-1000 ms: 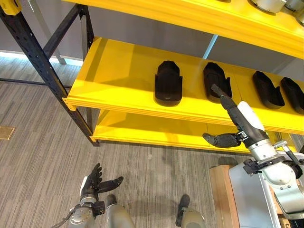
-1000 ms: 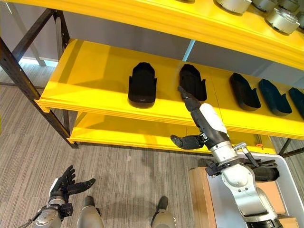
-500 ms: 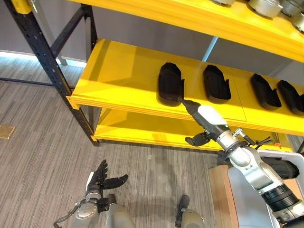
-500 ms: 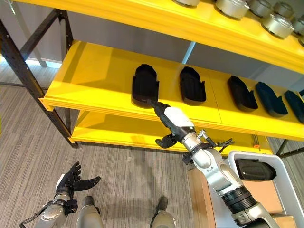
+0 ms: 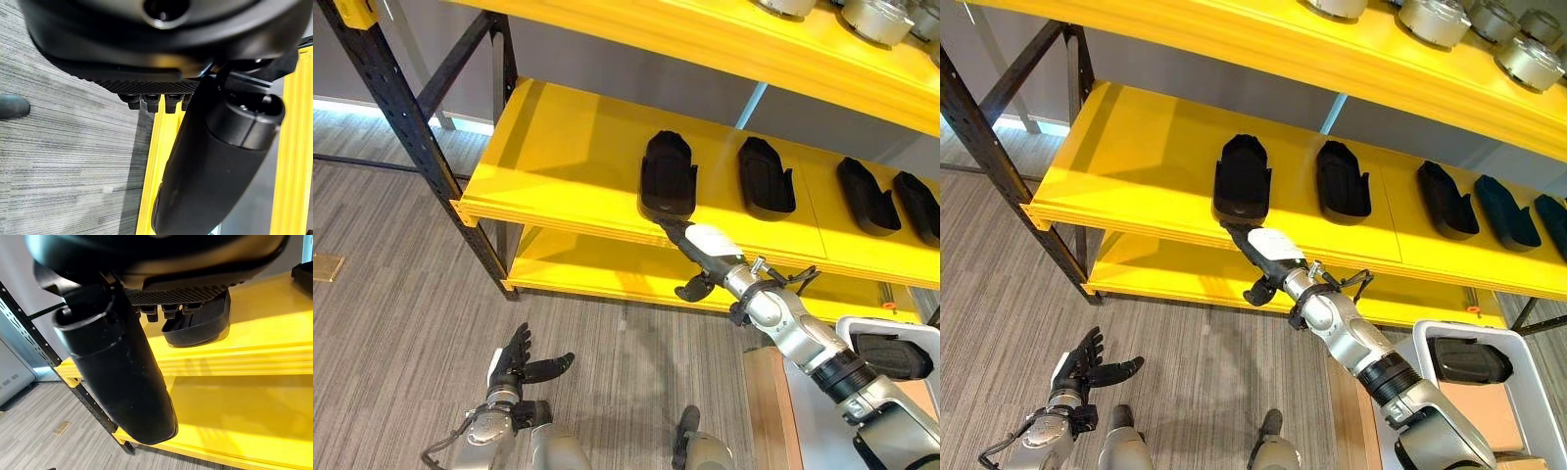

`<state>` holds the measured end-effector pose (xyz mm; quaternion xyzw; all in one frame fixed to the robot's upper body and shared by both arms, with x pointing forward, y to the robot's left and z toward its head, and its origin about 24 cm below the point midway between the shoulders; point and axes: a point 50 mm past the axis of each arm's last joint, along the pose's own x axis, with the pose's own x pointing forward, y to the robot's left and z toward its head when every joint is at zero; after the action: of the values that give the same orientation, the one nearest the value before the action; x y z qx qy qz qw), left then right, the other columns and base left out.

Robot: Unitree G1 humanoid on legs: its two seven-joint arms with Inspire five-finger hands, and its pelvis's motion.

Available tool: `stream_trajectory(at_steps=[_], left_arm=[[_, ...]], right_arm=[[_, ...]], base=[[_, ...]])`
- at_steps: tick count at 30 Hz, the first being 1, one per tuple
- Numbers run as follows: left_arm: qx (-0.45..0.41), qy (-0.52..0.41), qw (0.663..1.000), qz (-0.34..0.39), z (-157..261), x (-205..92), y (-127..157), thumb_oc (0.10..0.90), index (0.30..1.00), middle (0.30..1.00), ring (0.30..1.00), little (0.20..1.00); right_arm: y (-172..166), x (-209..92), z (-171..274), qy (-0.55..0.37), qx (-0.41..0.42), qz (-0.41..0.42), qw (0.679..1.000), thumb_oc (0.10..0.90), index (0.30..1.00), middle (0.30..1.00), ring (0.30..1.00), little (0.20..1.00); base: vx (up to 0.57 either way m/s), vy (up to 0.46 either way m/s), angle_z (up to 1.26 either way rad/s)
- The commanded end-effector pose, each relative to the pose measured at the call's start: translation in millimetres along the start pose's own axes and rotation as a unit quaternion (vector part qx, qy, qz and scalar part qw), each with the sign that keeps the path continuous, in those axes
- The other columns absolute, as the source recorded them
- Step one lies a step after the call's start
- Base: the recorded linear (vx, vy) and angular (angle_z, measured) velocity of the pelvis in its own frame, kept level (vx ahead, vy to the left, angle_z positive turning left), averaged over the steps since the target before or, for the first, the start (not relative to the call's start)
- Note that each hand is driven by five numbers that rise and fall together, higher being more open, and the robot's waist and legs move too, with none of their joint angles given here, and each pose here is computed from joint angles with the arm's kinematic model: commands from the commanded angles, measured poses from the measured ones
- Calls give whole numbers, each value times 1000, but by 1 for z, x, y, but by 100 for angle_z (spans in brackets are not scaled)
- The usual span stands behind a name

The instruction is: Move parts from the plastic box to the shelf.

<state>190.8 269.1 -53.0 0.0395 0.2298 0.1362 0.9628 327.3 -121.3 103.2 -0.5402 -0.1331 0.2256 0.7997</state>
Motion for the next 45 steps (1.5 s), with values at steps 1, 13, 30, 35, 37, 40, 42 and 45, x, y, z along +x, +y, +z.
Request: stream_trajectory(at_steps=[1, 13, 30, 35, 37, 40, 42, 45], left_arm=[[4, -96, 995, -14, 37, 4, -2, 900, 1000, 1000, 1000, 1000], [1, -102, 995, -15, 39, 3, 0, 900, 1000, 1000, 1000, 1000], [-5, -105, 994, -16, 41, 3, 0, 900, 1000, 1000, 1000, 1000], [-5, -108, 994, -17, 42, 3, 0, 900, 1000, 1000, 1000, 1000], [-5, -108, 994, -17, 42, 3, 0, 900, 1000, 1000, 1000, 1000], [-4, -109, 994, -17, 42, 3, 0, 900, 1000, 1000, 1000, 1000], [-3, -109, 994, -17, 42, 3, 0, 900, 1000, 1000, 1000, 1000], [-3, -107, 994, -16, 41, 3, 0, 900, 1000, 1000, 1000, 1000]], right_arm=[[-61, 23, 28, -56, -38, -97, 993, 900, 1000, 1000, 1000, 1000], [-58, 31, 7, 1, -67, -78, 995, 900, 1000, 1000, 1000, 1000], [-65, 34, -6, 35, -102, -83, 991, 900, 1000, 1000, 1000, 1000], [-75, 34, -4, 31, -117, -94, 988, 900, 1000, 1000, 1000, 1000], [-79, 34, -3, 31, -121, -100, 987, 900, 1000, 1000, 1000, 1000], [-85, 33, -5, 35, -130, -106, 985, 900, 1000, 1000, 1000, 1000], [-86, 32, -5, 36, -134, -107, 985, 900, 1000, 1000, 1000, 1000], [-91, 30, -8, 41, -141, -112, 983, 900, 1000, 1000, 1000, 1000]], base=[[0, 0, 0], [2, 11, 0], [0, 3, 3], [0, 0, 0], [4, 7, -4], [2, 2, -1], [0, 0, 0], [0, 0, 0]])
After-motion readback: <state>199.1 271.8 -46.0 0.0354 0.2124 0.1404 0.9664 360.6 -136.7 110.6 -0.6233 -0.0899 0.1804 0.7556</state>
